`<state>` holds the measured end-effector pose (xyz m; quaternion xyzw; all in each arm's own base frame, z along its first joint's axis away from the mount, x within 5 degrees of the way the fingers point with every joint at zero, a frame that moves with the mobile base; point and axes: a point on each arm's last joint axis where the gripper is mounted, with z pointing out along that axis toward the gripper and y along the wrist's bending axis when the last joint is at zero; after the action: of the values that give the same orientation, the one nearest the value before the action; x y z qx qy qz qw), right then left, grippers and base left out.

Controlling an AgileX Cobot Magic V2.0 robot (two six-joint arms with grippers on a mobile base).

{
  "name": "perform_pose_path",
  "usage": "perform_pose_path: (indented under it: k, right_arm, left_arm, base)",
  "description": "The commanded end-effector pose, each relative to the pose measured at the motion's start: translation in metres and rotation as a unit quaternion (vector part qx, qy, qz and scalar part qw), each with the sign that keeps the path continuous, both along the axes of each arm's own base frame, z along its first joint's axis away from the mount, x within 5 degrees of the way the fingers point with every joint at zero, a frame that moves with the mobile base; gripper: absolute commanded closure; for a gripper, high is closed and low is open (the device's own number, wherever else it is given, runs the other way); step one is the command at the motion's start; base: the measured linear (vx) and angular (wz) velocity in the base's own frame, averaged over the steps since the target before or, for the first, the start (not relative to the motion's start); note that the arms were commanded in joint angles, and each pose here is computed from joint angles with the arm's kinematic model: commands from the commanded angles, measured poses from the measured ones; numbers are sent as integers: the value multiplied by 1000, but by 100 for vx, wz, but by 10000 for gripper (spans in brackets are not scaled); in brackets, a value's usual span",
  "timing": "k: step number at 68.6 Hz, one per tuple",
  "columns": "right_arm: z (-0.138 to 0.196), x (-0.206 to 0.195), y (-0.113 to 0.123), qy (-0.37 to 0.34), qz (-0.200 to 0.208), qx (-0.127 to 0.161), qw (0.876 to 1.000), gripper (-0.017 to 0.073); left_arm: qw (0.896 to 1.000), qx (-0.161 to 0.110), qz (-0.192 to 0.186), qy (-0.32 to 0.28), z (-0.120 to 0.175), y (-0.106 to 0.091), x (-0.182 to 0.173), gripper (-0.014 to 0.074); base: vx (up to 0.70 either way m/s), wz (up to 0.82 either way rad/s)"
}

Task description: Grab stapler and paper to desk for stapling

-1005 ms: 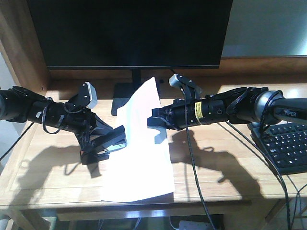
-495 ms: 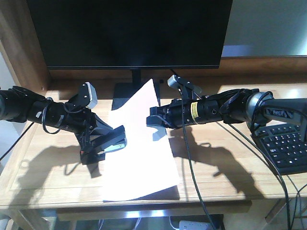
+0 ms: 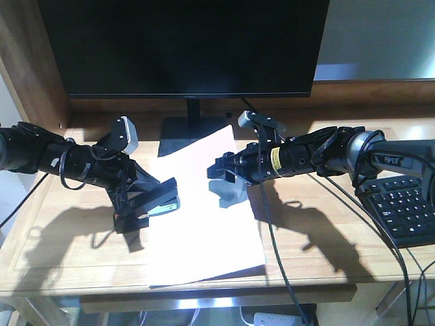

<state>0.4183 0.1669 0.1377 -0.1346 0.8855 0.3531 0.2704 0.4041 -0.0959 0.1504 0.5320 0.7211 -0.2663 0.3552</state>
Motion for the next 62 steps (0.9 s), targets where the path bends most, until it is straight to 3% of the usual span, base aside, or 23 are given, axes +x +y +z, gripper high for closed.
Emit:
perform_pose_path:
  k: [1, 11, 29, 44, 50, 62]
  right_arm:
    - [41, 5, -3, -60, -7, -2, 998, -29]
    - [60, 6, -8, -108, -17, -22, 994, -89]
    - [117, 0, -20, -213, -49, -56, 974, -45]
    - [181, -24, -26, -291, -44, -42, 955, -27]
    - [205, -38, -35, -328, -52, -50, 942, -27]
    - [231, -72, -74, -368, -109, -85, 920, -27]
  left_arm:
    - [999, -34, 9, -29, 33, -3, 2, 601]
    - [999, -34, 9, -29, 33, -3, 2, 601]
    - [999, -34, 9, -29, 33, -3, 2, 601]
    - [999, -34, 9, -29, 33, -3, 2, 601]
    - [999, -34, 9, -29, 33, -3, 2, 601]
    - [999, -34, 9, -29, 33, -3, 2, 601]
  base:
    - [0, 0]
    - [0, 0]
    - [0, 0]
    - [0, 0]
    - [0, 0]
    - [0, 0]
